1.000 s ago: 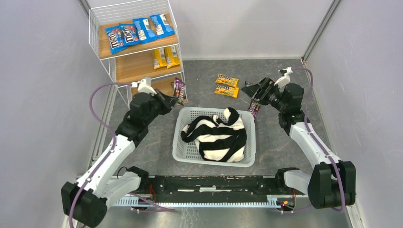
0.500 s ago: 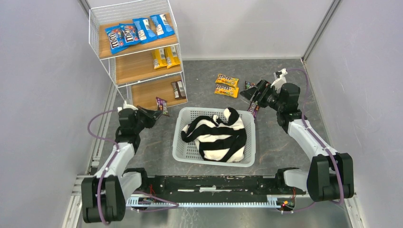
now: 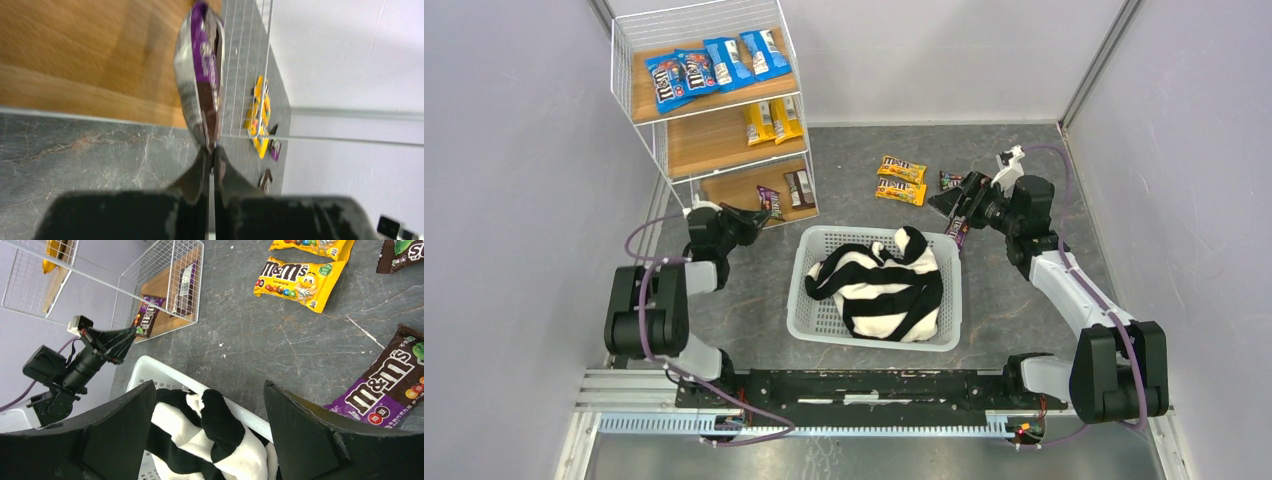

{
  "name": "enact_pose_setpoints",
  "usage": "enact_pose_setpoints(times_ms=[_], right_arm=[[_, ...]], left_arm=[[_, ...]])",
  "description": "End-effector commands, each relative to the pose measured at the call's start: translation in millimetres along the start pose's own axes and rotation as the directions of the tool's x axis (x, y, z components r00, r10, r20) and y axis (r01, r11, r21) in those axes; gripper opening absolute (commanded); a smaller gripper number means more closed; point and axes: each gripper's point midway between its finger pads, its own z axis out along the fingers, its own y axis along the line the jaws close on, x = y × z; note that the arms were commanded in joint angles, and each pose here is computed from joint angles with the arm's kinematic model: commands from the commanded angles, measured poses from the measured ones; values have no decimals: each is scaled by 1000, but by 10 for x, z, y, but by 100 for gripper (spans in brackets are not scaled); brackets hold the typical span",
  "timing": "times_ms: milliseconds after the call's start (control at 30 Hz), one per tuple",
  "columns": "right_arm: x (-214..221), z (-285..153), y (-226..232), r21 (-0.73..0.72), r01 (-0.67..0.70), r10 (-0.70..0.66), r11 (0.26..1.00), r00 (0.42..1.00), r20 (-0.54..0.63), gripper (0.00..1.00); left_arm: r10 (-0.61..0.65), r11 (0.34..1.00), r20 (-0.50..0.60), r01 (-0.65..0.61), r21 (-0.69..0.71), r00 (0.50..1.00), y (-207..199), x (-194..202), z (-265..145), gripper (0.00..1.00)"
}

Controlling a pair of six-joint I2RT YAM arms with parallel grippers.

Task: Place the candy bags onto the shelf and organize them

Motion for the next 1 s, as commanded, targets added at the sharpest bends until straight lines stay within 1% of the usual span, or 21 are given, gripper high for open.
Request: enact_pose_setpoints(times_ms=[0,233,267,333,367,433,467,533,600,667,767,867,900,967], right_arm=[[-158,0,104,-28,61,-61,998,998,26,87],[-164,-27,62,-18,68,-67,998,997,23,86],[-164,-29,60,-19,70,-69,997,997,22,86],[-158,-31,55,-20,70,-69,997,997,19,86],[-158,-32,48,-19,69,-69,997,997,19,86],[-161,-42,37,-16,68,-68,998,997,21,86],[-157,-42,32,-16,68,-68,998,997,20,86],[-152,-49,22,-15,68,-67,998,998,19,86],[-136,-53,16,-17,67,-67,998,998,16,86],[-115,-57,5,-16,66,-66,998,998,14,86],[-87,-60,-11,-16,61,-61,998,998,8,86],[-87,-64,0,-21,61,-61,998,998,8,86],[-94,-68,-1,-20,61,-61,998,998,10,86],[-99,-74,7,-22,65,-65,998,998,12,86]], left_arm=[[-6,994,28,3,105,1000,-287,-190,255,2],[-54,997,-5,55,59,999,-142,-171,499,3],[-60,997,-1,60,51,998,-122,-177,510,6],[-71,997,10,71,14,997,-45,-185,523,15],[-80,997,12,80,0,997,-18,-188,528,17],[-100,995,7,100,-20,995,29,-166,531,27],[-109,993,7,109,-35,994,58,-159,526,31],[-124,988,12,125,-90,992,147,-141,488,35],[-126,984,26,128,-120,992,194,-141,435,43],[-126,982,34,129,-135,992,210,-139,390,48],[-140,979,41,144,-144,989,227,-123,334,54],[-154,977,46,159,-142,987,236,-112,318,55],[-155,977,48,160,-141,987,236,-112,321,53],[-160,976,53,166,-141,986,245,-122,334,46]])
